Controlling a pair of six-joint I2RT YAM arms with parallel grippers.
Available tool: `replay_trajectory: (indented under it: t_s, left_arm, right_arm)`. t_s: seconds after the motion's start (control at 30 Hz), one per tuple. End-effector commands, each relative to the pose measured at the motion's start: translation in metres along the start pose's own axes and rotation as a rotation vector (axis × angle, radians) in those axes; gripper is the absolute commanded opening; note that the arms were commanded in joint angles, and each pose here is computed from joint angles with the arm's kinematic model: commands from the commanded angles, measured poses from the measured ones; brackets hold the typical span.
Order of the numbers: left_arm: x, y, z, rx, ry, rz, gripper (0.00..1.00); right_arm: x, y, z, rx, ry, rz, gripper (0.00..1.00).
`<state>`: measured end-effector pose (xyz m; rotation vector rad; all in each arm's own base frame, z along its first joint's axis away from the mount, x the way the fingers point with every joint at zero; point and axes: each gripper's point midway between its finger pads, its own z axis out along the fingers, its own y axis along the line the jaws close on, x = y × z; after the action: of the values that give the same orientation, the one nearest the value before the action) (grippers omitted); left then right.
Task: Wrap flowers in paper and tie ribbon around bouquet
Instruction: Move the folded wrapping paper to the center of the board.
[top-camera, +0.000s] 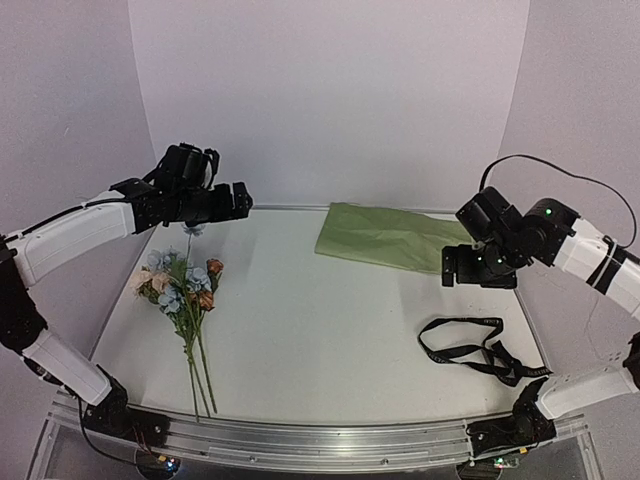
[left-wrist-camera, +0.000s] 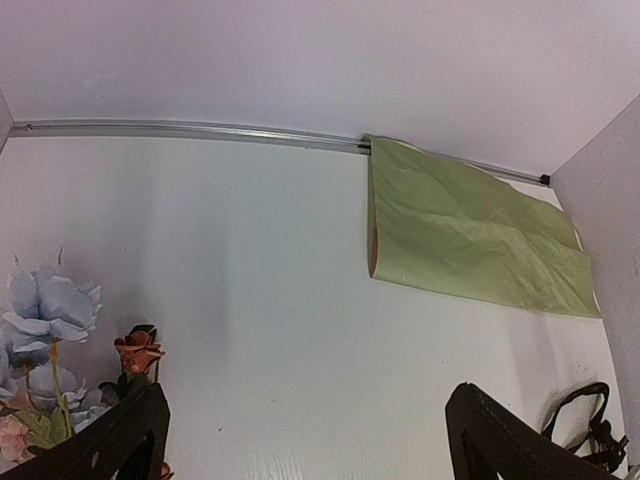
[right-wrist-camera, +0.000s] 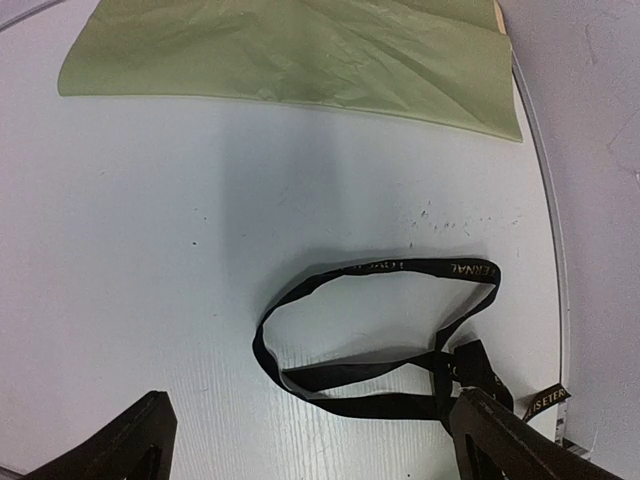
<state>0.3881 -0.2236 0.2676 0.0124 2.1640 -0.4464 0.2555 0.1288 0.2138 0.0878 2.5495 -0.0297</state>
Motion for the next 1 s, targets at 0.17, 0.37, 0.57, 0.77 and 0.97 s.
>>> replay_trajectory:
  t_s: [0.17, 0.37, 0.57, 0.77, 0.97]
  left_arm:
    - [-0.031, -0.015, 0.044, 0.122, -0.005, -0.029, 1.00]
    - [-0.026, -0.033, 0.110, 0.189, 0.079, 0.022, 1.00]
    - [-0.011, -0.039, 0.176, 0.196, 0.138, 0.058, 1.00]
    - [0.015, -0.064, 0.229, 0.330, 0.201, 0.040, 0.98]
    - [0.039, -0.090, 0.255, 0.433, 0.244, 0.014, 0.87]
  right_arm:
    - [-0.003, -0.016, 0.014, 0.039, 0.024, 0.032, 0.98]
    - [-0.006, -0.016, 0.036, 0.022, 0.059, 0.100, 0.98]
    - [-0.013, -0.015, 0.061, 0.000, 0.071, 0.176, 0.98]
    - [-0.011, -0.015, 0.081, 0.003, 0.085, 0.203, 0.98]
    - [-0.007, -0.015, 0.088, 0.005, 0.108, 0.213, 0.98]
